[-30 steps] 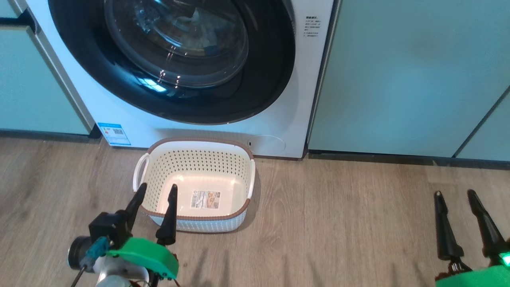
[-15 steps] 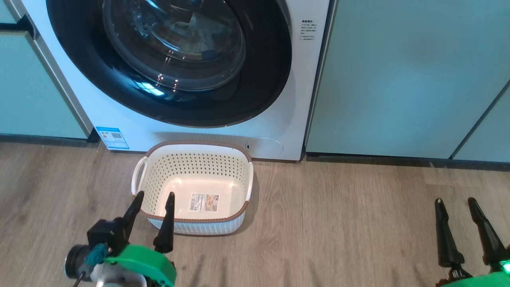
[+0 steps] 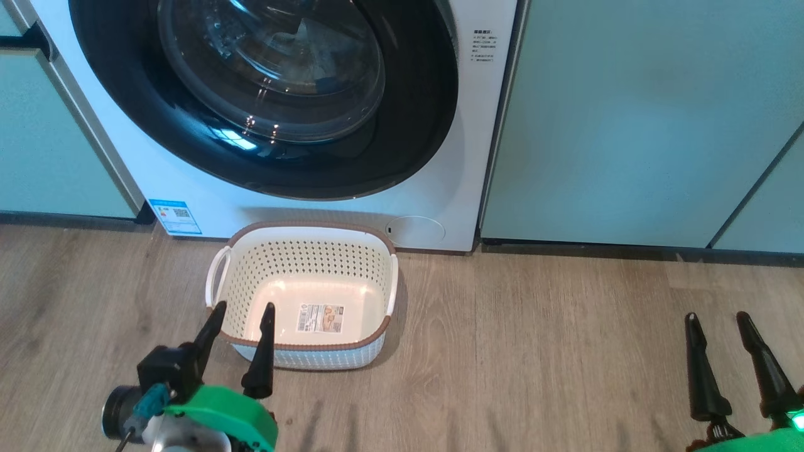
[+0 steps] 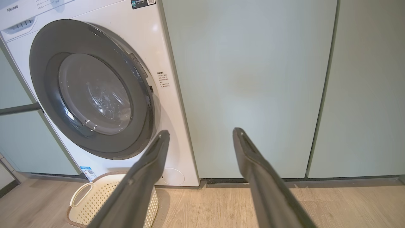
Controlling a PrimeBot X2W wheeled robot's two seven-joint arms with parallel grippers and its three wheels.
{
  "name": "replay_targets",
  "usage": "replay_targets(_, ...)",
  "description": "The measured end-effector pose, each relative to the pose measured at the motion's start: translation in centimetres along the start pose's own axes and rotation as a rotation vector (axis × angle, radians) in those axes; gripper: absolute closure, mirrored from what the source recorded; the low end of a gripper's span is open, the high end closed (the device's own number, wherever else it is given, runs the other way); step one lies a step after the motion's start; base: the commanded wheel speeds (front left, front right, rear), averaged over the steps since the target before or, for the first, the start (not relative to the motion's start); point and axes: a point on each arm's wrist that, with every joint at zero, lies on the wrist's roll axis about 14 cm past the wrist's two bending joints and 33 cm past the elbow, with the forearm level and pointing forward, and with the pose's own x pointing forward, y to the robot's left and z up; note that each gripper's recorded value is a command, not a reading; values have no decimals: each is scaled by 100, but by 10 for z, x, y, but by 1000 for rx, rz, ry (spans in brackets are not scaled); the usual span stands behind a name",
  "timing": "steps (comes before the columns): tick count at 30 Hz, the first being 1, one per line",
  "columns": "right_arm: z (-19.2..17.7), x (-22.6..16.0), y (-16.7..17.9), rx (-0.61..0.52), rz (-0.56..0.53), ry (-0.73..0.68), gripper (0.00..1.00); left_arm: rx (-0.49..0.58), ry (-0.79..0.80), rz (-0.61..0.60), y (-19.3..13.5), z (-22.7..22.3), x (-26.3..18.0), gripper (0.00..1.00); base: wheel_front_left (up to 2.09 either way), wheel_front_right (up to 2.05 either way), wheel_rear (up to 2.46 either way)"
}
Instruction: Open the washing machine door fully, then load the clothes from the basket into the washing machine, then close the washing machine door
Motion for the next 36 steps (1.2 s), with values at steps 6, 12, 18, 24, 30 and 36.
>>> replay_targets(6,0,0,0,0,-2,1,0,2,2,5,0,0,0,0,0,0,0)
replay_targets(12,-7,-2,-1,3,-4,21,100,1,30,6,0,-8,-1,100,0,0,0)
replay_targets(18,-34,-14,-5,40,-26,108,100,-40,141,25,0,-42,-16,100,0,0,0)
replay_targets(24,-35,-13,-6,98,-40,113,100,-98,153,34,1,-44,-16,100,0,0,0)
replay_targets(30,-39,-13,-7,167,-57,122,100,-164,161,64,7,-46,-17,100,0,0,0)
replay_targets(36,-42,-13,-8,248,-76,134,100,-244,164,70,7,-45,-14,100,0,0,0)
